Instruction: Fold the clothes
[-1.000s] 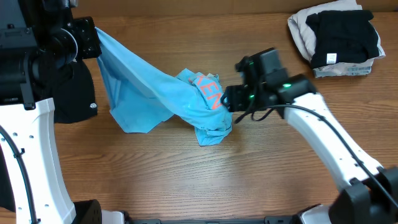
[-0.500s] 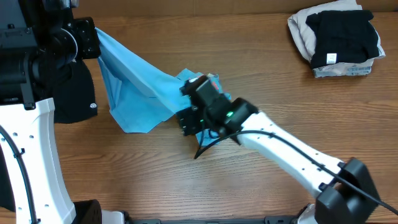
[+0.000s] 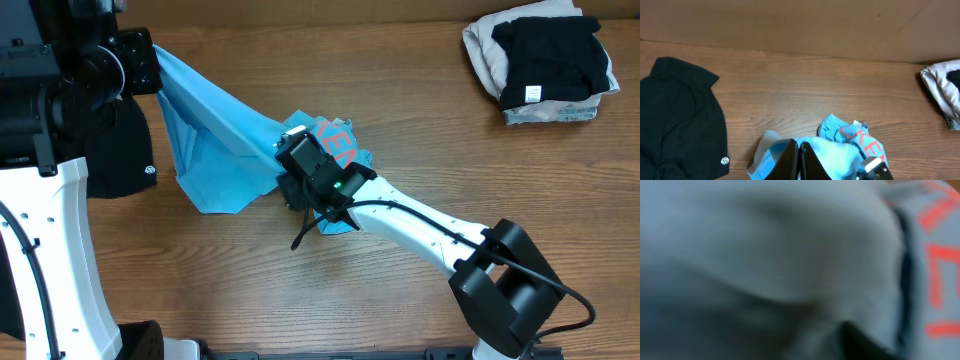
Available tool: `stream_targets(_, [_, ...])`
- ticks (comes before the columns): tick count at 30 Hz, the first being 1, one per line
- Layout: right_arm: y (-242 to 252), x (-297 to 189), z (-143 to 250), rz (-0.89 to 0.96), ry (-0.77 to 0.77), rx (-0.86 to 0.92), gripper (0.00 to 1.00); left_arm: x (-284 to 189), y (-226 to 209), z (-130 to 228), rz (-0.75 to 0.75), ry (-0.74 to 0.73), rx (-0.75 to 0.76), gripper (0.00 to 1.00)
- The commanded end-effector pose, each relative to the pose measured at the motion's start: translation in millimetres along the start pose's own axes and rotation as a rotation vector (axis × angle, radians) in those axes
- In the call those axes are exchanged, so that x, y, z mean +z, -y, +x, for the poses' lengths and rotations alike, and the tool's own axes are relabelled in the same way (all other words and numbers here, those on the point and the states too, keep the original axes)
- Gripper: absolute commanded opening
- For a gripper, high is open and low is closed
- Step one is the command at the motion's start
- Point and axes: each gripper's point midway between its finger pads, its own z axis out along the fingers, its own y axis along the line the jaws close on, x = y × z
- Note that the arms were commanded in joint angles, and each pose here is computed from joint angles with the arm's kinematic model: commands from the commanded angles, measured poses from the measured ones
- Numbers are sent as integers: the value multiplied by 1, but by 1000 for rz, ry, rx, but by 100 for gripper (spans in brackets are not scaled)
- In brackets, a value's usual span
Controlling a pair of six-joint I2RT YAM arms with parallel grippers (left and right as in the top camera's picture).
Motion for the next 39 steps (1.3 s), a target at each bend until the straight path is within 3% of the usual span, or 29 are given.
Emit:
stream_targets(1, [46,-1,-2,156,5,111,12,-28,2,-19,-12,95,40,4])
stream_targets(2, [56,-4,-1,168,-5,129,6,-34,2,-23,-22,114,43,4])
stream_targets(7, [108,-49,-12,227,-13,216,6,-74,-1,-43,-78,233,52,4])
stream_targets(15, [182,-161,-25,287,101,382,18,-121,-6,-55,-151,348,69,4])
stream_targets(18, [199,-219,-26,295,196,436,26,-136,-4,-54,-155,379,71,4])
stream_targets(25, [194,-296,-16,250,324,439,31,-158,-4,-50,-172,415,69,4])
stream_targets(30, [183,-289,-5,196,269,429,31,-149,-4,-42,-162,367,68,4])
stream_targets(39, [131,-192,-3,-85,7,406,40,-109,-1,-33,-110,245,65,4])
